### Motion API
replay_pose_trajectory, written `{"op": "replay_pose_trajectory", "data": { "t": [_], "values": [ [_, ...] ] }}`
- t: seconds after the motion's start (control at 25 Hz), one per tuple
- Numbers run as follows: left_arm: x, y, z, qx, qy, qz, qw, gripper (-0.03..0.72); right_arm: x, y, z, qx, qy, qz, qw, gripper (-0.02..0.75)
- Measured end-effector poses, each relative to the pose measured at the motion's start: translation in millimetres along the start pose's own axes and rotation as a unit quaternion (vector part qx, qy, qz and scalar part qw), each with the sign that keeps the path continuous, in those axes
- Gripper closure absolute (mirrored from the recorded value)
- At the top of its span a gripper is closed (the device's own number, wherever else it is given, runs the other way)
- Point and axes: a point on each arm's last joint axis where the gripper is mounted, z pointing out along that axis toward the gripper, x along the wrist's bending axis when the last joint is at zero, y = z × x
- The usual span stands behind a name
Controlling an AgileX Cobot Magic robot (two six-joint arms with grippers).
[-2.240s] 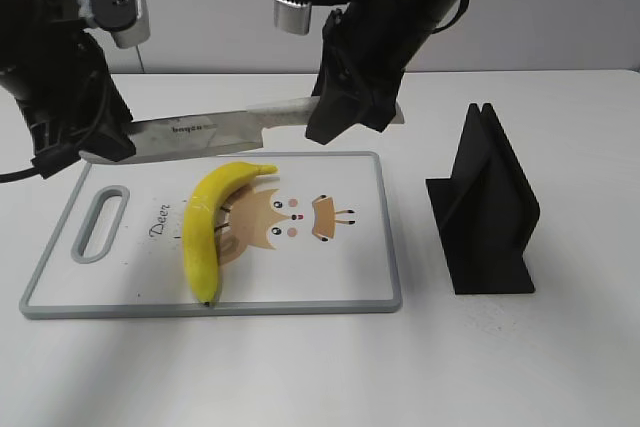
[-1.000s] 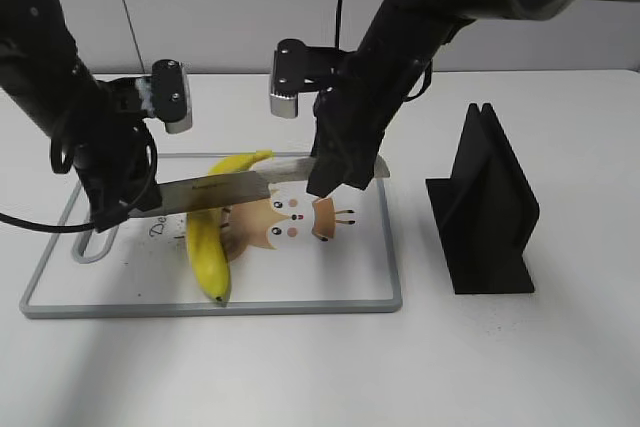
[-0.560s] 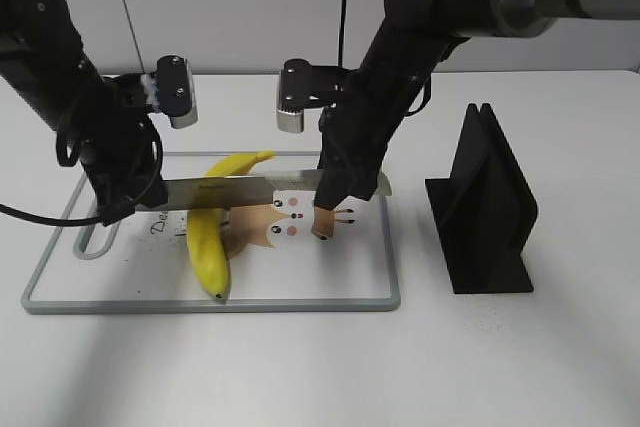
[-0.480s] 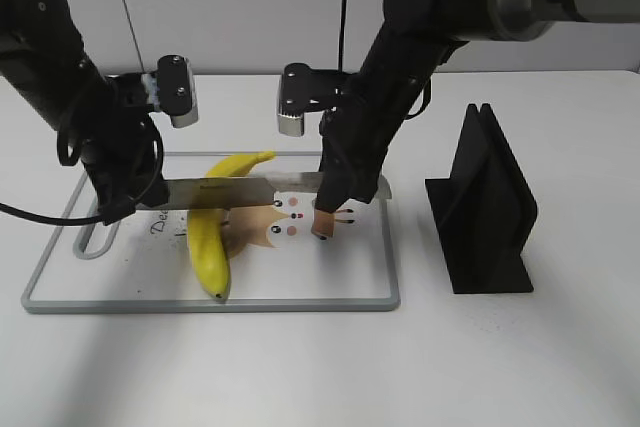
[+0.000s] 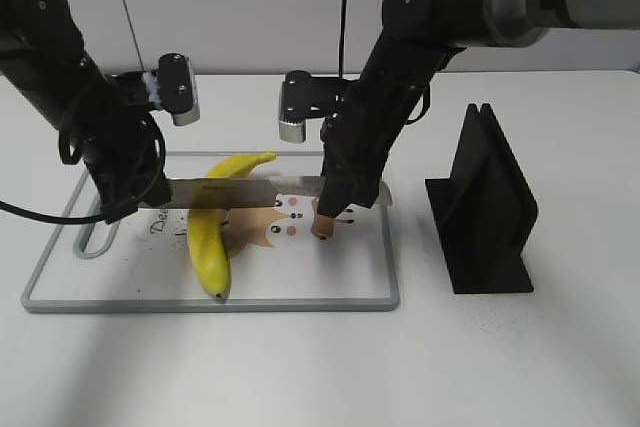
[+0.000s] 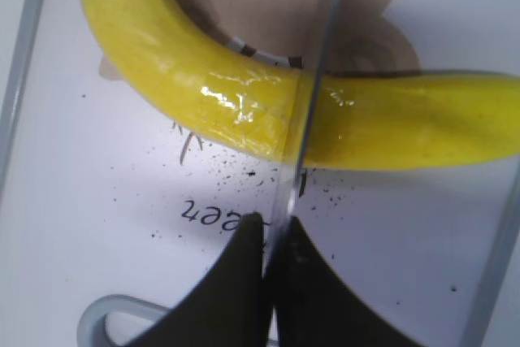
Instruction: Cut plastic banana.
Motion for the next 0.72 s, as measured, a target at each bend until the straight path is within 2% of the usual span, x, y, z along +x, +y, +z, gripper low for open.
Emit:
{"op": "replay_pose_trajectory", "data": {
  "t": [0.24, 0.36, 0.44, 0.6, 0.72],
  "values": [
    [0.1, 0, 0, 0.0, 0.0, 0.0, 1.0, 0.688, 0, 0, 0, 0.001, 0.0, 0.001, 1.0, 0.552],
    [0.7, 0, -1, -0.001, 0.003, -0.006, 1.0, 0.649, 0, 0, -1, 0.0, -0.001, 0.0, 1.0, 0.552],
    [1.8, 0, 2, -0.003, 0.012, -0.016, 1.0, 0.567, 1, 2, -4, -0.003, -0.001, 0.001, 1.0, 0.552],
    [-1.1, 0, -2, -0.008, 0.014, -0.028, 0.999, 0.297, 5, 4, -3, -0.009, 0.014, 0.017, 1.0, 0.553],
    [-3.1, 5, -20, -0.021, 0.03, -0.027, 0.999, 0.147, 7, 7, -7, -0.012, 0.012, 0.016, 1.0, 0.553]
  ]
}}
